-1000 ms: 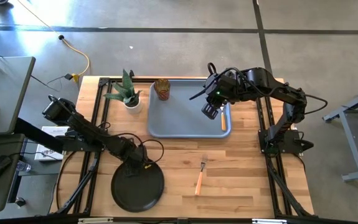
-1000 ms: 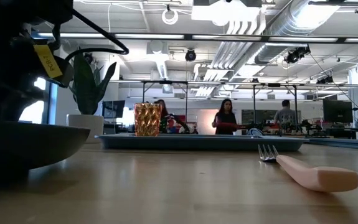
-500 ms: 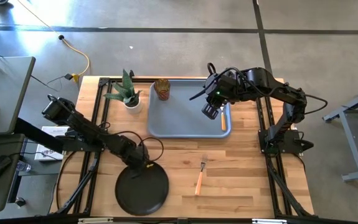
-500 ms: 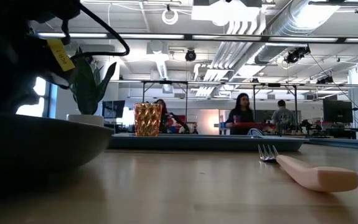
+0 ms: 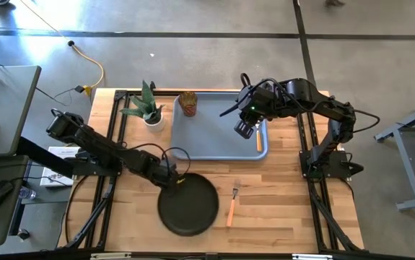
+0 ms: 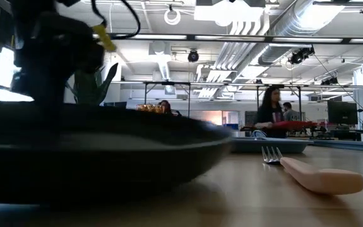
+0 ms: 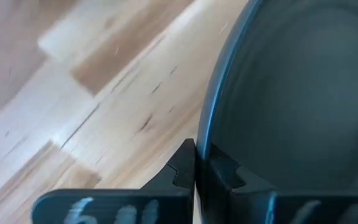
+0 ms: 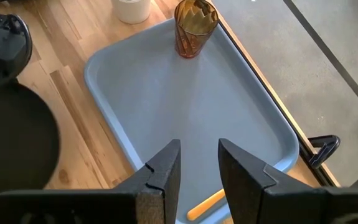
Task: Pick and place plate/cup/fork/spoon on tray
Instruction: Put the black plate in the bottom center of the blue tray
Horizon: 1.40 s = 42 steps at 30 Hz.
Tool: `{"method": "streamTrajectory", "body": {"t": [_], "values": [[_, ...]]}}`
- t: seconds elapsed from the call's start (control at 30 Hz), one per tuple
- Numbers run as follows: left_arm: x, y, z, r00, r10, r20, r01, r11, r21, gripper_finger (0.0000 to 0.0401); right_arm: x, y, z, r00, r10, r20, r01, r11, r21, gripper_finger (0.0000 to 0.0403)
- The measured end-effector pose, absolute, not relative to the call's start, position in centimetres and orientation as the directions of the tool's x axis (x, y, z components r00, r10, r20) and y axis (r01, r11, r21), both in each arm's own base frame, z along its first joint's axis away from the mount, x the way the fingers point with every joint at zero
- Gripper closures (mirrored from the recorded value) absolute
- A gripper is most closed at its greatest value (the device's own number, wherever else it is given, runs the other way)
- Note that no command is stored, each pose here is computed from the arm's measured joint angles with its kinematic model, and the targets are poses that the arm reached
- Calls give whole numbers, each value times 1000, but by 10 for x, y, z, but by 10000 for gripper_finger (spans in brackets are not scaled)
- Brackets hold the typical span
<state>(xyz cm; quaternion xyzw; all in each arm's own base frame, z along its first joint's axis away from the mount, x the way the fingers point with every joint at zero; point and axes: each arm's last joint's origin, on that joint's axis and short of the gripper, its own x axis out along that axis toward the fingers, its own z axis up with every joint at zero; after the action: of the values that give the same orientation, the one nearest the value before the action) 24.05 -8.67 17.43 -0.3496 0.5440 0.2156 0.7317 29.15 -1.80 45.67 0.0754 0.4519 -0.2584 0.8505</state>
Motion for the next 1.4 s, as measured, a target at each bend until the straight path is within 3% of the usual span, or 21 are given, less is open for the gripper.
{"method": "streamTrajectory", "body": {"t": [0.3, 0.47, 0.93, 1.4], "values": [[261, -76, 196, 435, 20, -900, -743, 572, -347, 400, 291, -18, 457, 458, -371, -808, 494, 862, -116, 304], [267, -63, 198, 467, 86, -880, -797, 471, -377, 400, 292, -18, 457, 458, -371, -808, 494, 862, -116, 304], [291, -1, 208, 590, 270, -761, -805, 275, -526, 400, 292, -18, 457, 458, -371, -808, 492, 863, -118, 304], [294, 67, 201, 547, 391, -741, -825, 100, -556, 400, 292, -18, 457, 458, -371, -808, 491, 863, -118, 304]]}}
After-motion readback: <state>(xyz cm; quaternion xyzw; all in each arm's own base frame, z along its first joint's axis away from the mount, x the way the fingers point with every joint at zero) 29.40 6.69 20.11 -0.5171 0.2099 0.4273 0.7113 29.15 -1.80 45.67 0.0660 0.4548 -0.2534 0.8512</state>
